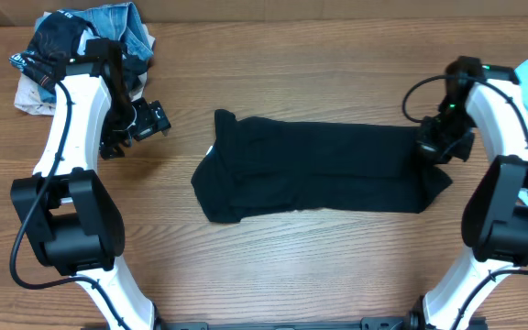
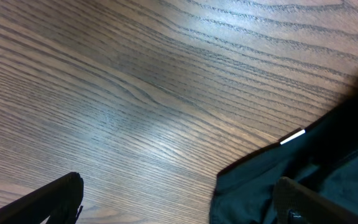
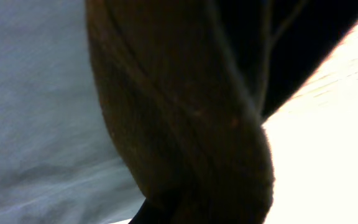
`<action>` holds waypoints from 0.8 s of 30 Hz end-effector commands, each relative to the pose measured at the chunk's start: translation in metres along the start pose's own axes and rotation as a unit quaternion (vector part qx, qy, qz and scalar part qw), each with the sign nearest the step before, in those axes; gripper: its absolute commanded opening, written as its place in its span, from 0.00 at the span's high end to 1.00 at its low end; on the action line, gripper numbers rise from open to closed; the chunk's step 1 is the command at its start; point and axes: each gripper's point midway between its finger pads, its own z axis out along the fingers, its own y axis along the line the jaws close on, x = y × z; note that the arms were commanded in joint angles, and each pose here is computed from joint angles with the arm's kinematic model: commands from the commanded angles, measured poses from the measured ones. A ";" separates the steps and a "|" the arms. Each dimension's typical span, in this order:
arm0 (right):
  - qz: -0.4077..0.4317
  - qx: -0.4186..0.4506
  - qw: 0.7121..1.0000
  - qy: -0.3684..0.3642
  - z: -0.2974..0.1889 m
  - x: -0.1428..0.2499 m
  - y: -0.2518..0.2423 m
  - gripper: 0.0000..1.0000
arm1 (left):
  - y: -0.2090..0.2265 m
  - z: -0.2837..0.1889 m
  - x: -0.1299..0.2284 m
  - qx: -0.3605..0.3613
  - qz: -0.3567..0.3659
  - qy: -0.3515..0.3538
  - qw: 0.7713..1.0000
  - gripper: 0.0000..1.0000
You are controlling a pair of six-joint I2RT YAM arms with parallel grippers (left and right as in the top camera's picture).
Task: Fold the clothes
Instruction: 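Fold the right end leftward over the shirt with the right gripper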
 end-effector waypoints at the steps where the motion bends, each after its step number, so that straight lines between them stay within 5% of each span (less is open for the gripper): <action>1: -0.011 0.007 1.000 -0.009 -0.005 0.004 0.018 0.96 | -0.003 -0.001 0.000 0.004 0.012 0.001 1.000 0.00; 7: -0.024 0.015 1.000 -0.001 -0.005 0.019 0.040 0.96 | -0.002 -0.001 0.001 0.003 0.013 0.001 1.000 0.00; 8: -0.028 0.016 0.999 -0.001 -0.005 0.020 0.043 0.89 | -0.002 -0.001 0.001 0.003 0.012 0.001 1.000 0.00; 10: -0.040 0.020 0.999 0.003 -0.005 0.026 0.048 0.44 | -0.002 -0.001 0.001 0.003 0.012 0.001 1.000 0.00; 11: -0.042 0.020 0.999 0.004 -0.005 0.027 0.050 0.41 | -0.002 -0.001 0.001 0.003 0.012 0.001 1.000 0.00; 24: -0.010 -0.022 0.999 -0.022 -0.020 0.003 0.044 0.36 | -0.002 -0.001 0.001 0.003 0.012 0.001 1.000 0.00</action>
